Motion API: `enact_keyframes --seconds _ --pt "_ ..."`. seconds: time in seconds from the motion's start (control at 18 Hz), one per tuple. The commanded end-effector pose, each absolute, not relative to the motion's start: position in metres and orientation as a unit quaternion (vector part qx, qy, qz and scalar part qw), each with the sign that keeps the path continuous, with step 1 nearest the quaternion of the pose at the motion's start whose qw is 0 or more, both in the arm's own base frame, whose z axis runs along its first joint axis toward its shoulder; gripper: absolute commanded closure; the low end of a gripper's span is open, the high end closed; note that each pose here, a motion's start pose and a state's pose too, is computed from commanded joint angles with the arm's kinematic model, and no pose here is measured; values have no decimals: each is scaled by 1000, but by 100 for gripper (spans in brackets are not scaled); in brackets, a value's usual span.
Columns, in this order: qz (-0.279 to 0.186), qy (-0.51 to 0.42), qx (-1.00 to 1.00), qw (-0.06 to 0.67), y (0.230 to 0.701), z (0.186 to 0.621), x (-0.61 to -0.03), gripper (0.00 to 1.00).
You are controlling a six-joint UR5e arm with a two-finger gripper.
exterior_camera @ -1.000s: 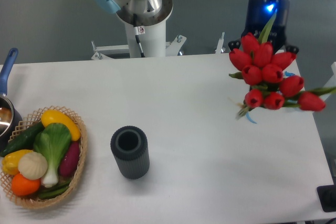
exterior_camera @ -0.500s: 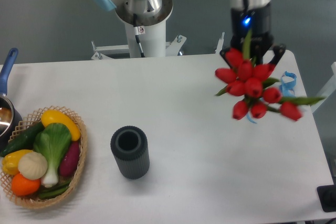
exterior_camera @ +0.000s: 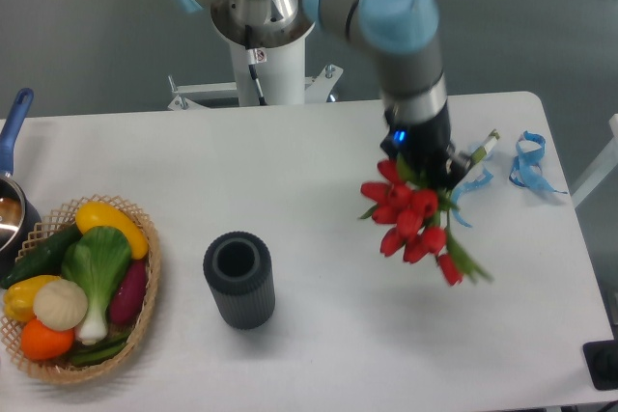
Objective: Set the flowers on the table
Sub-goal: 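Lower the held tulip bouquet down onto the table surface, then open the gripper and raise it away from the tulips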
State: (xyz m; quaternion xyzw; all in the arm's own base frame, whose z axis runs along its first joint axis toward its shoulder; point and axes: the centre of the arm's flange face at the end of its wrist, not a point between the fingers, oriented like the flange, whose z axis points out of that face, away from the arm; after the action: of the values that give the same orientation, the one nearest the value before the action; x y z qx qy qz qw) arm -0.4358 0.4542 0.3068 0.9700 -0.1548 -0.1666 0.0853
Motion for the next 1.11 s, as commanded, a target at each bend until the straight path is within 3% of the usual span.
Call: enact_keyframes --seconds 0.28,0.44,0.5,0.56,0.61,0.67,0.89,1.11 --pt "-145 -171 969 103 488 256 -444 83" --pt "-144 -164 971 102 494 250 -442 82" --pt "-144 -165 971 99 494 253 -442 76" --pt "-144 -165 971 96 494 254 -442 48" --pt "-146 -168 971 93 495 258 -443 10" --pt "-151 -162 971 90 495 262 -446 2" --pt "-164 -161 970 82 495 270 -442 0" --pt "-192 -154 967 62 492 313 -440 0"
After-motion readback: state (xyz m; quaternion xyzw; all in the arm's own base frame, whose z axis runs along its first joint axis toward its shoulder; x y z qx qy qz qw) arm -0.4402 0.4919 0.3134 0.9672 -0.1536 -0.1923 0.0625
